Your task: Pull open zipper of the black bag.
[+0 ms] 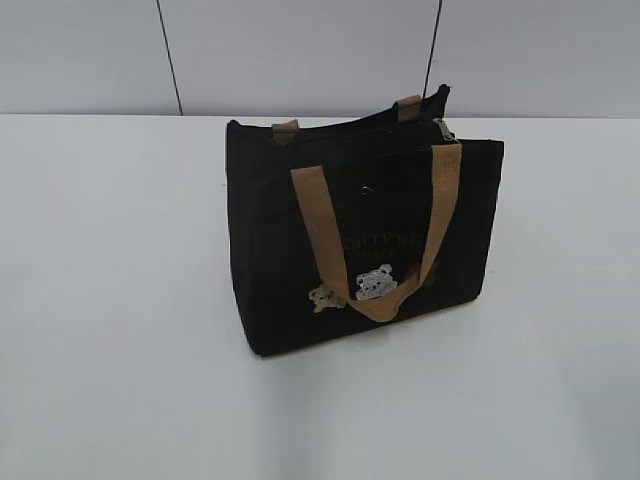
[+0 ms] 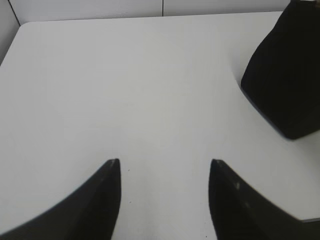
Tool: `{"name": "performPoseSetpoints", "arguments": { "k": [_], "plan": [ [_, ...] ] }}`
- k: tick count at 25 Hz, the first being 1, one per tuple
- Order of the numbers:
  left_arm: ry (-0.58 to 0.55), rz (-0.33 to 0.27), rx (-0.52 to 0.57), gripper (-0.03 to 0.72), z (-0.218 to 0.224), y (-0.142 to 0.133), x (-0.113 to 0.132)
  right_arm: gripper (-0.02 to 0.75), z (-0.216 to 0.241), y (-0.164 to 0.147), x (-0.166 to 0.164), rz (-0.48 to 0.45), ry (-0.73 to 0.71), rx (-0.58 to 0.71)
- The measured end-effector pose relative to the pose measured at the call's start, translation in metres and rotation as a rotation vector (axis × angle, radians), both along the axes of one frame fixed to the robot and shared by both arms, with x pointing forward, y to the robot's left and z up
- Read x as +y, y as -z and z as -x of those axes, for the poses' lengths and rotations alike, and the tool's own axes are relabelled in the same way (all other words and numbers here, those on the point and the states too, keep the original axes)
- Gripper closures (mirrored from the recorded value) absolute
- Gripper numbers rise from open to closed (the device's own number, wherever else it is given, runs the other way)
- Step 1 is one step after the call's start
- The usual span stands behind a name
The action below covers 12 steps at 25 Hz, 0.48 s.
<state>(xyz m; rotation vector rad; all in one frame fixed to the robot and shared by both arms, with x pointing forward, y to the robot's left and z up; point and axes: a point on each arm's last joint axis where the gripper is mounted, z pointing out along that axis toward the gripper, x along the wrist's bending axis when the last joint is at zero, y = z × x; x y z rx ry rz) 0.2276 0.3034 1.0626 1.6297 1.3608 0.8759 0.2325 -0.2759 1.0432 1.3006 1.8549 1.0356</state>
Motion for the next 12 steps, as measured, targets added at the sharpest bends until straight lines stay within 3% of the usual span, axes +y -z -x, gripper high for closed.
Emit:
{"name": "performPoseSetpoints", "arguments": {
  "k": [12],
  "plan": [
    [-0.011, 0.006, -0.003, 0.265, 0.0001, -0.0003, -0.0008, 0.324, -0.0002, -0.0003, 0.0, -0.001, 0.001, -0.004]
  ]
}}
